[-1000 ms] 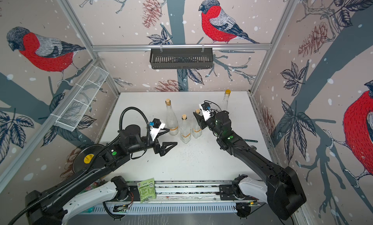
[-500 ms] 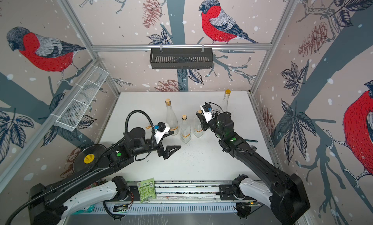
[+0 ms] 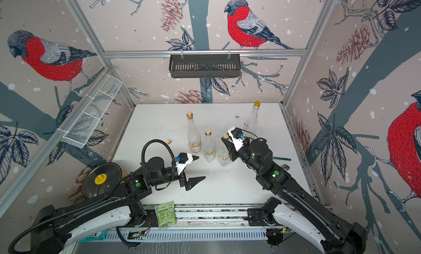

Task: Remove the label from the bottle
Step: Pick up the bottle from the center of the board, then place the bottle at the center of the board.

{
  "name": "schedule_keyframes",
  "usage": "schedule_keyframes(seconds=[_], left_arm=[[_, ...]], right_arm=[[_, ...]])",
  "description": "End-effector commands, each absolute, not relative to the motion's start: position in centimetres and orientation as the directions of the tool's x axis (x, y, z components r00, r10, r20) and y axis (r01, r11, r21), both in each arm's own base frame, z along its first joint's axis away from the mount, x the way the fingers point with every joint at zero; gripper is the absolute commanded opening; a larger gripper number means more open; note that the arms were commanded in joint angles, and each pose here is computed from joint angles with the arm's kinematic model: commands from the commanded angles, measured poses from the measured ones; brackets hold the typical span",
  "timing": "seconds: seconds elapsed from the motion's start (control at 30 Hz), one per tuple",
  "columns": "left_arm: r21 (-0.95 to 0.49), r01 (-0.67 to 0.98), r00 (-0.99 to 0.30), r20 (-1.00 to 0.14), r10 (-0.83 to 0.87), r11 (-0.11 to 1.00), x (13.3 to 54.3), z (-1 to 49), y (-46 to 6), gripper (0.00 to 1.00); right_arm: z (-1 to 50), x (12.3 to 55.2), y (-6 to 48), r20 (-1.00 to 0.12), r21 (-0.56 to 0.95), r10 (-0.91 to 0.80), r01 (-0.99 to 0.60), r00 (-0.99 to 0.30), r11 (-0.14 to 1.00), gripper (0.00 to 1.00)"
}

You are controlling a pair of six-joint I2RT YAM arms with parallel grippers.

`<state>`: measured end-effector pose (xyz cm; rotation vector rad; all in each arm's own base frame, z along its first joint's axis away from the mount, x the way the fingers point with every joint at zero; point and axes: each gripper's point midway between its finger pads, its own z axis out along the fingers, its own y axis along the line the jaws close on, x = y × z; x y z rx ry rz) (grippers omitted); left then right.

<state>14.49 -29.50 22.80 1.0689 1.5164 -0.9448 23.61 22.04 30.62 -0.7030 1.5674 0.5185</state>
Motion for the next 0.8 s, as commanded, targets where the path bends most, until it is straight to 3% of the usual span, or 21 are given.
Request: schedule_keyframes(seconds=[0.0,0.33,0.57,0.63,0.77], left_arm=[[0.028,0.954,0.004,-0.997,0.081,0.299,14.1,24.5,-29.5,0.99],[0.041,0.919,0.021,-0.998,0.056,0.392,14.1,22.9,-27.0,0.99],[0.069,0.908,0.051,-0.997,0.055,0.413,14.2,22.7,-26.4,0.99],[0.068,0.908,0.044,-0.997,0.068,0.413,14.3,22.4,-26.5,0.99],[0.067,0.908,0.039,-0.996,0.076,0.414,14.3,22.1,-26.6,0.99]], right_arm=[[31.1,22.2,22.6,-0.995,-0.046,-0.098,-0.718,-0.031,0.695,0.12],[31.1,17.3,28.3,-0.996,-0.072,-0.003,-0.834,0.084,0.547,0.11],[30.6,17.2,29.9,-0.996,-0.078,-0.011,-0.84,0.086,0.537,0.13],[30.5,17.3,30.1,-0.997,-0.076,-0.024,-0.842,0.075,0.534,0.21],[30.0,17.1,30.3,-0.996,-0.084,-0.065,-0.851,0.059,0.518,0.49]])
